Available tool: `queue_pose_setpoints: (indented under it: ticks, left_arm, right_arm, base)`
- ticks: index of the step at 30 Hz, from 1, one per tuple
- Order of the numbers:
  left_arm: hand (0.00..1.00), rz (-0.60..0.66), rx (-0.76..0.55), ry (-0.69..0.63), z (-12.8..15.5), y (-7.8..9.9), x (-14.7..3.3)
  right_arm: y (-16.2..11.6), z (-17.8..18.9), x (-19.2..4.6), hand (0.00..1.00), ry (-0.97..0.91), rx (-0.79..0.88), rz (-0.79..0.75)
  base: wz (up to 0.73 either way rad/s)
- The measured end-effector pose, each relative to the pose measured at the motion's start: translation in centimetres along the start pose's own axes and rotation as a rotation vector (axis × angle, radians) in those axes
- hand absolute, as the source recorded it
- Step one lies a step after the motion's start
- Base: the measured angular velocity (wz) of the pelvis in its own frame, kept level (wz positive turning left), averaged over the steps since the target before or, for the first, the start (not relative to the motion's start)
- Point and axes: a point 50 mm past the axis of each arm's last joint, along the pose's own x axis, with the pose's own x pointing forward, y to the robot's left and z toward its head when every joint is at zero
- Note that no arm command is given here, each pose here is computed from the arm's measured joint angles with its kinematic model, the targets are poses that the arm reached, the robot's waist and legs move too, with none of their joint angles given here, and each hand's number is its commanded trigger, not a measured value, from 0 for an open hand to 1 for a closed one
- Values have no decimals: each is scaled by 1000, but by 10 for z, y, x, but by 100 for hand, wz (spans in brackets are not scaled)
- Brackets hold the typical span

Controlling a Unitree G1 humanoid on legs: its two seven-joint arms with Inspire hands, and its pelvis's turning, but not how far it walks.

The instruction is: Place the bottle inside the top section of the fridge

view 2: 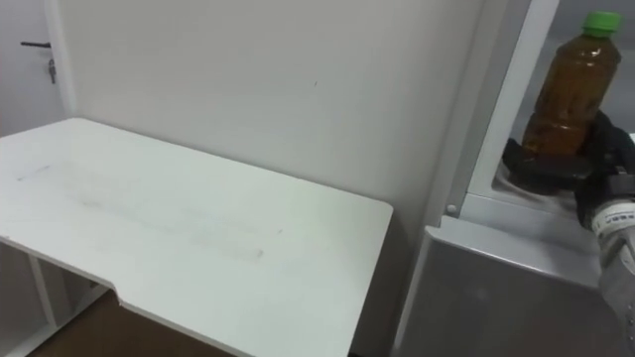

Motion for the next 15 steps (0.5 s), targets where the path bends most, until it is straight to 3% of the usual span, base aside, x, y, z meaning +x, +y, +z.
queue_pose_setpoints:
  ticks: [15]
  left_arm:
    - [0, 32, 2, 16, -1, 2, 0]
  right_arm:
    - [2, -2, -11, 0, -5, 0, 46]
  base:
    - [0]
